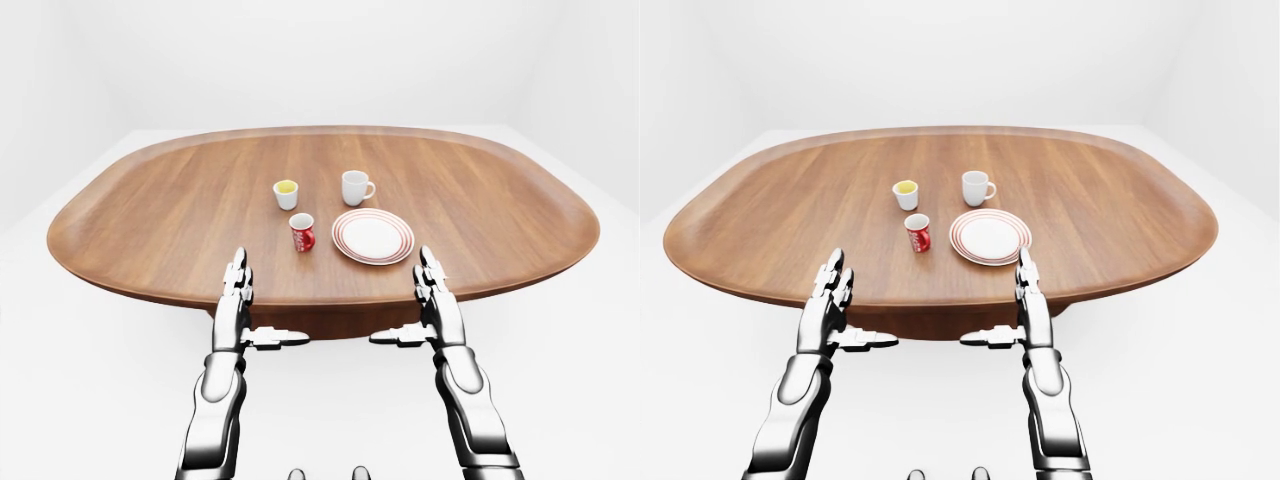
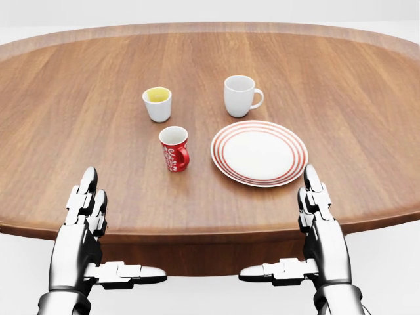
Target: Pick up the red mug and put it on the plate
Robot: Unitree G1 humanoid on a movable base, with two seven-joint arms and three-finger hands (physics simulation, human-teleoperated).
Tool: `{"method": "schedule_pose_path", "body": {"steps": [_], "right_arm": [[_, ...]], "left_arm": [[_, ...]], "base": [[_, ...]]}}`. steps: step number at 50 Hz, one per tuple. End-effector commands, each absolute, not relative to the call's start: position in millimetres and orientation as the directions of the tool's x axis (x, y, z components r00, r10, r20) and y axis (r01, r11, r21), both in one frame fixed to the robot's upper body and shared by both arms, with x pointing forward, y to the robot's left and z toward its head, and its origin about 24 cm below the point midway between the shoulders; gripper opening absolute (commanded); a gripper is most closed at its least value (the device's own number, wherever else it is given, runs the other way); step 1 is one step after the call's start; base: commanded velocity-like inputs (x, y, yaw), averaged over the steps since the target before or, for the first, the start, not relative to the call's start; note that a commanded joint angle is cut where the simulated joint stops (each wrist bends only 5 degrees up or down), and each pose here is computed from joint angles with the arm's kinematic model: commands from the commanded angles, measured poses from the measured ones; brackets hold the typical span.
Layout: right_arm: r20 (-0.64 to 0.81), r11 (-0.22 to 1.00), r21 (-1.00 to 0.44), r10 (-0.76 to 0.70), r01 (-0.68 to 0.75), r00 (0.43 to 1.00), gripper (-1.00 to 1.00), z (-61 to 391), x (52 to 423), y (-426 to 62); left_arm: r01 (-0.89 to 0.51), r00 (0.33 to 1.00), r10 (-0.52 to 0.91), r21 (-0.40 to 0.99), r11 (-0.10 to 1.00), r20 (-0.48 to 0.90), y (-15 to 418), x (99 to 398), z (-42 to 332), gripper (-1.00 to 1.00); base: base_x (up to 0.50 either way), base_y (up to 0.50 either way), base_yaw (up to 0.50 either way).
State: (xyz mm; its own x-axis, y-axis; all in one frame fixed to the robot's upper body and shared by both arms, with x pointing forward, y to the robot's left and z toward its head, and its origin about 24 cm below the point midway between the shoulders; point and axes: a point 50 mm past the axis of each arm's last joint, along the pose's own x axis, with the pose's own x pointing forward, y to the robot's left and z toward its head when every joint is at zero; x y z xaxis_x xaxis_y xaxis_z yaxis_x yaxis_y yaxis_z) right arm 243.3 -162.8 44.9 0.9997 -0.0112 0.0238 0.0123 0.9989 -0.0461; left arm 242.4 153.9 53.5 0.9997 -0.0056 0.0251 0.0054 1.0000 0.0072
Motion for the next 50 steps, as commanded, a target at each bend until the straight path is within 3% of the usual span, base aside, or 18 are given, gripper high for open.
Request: {"method": "schedule_pose_path", "body": {"steps": [1, 14, 20, 25, 36, 50], "right_arm": [[0.026, 0.999, -0.050, -0.006, 0.007, 1.000, 1.00, 46, 243, -162], [0.027, 0.999, -0.032, -0.004, 0.005, 1.000, 1.00, 50, 249, -164], [0.030, 0.999, -0.034, -0.002, 0.003, 1.000, 1.00, 62, 265, -165], [0.124, 0.998, -0.066, 0.010, -0.002, 0.992, 1.00, 88, 279, -165], [0.228, 0.993, -0.114, 0.041, -0.015, 0.973, 1.00, 125, 311, -166], [0.236, 0.988, -0.152, 0.057, -0.021, 0.970, 1.00, 134, 322, -168]], "left_arm": [[0.004, 1.000, -0.004, 0.007, 1.000, 0.023, 154, 243, 53, 1.00], [0.011, 1.000, -0.011, 0.001, 1.000, 0.004, 156, 255, 55, 1.00], [0.000, 0.993, -0.001, 0.005, 1.000, 0.122, 164, 270, 85, 1.00], [0.003, 0.975, -0.004, 0.007, 1.000, 0.223, 164, 281, 112, 1.00], [0.007, 0.963, -0.010, 0.011, 1.000, 0.268, 161, 306, 132, 1.00], [-0.021, 0.961, 0.017, 0.009, 1.000, 0.278, 166, 320, 141, 1.00]], "base": [[0.00, 0.21, 0.00], [0.00, 0.13, 0.00], [0.00, 0.00, 0.00], [0.00, 0.00, 0.00], [0.00, 0.00, 0.00], [0.00, 0.00, 0.00]]}}
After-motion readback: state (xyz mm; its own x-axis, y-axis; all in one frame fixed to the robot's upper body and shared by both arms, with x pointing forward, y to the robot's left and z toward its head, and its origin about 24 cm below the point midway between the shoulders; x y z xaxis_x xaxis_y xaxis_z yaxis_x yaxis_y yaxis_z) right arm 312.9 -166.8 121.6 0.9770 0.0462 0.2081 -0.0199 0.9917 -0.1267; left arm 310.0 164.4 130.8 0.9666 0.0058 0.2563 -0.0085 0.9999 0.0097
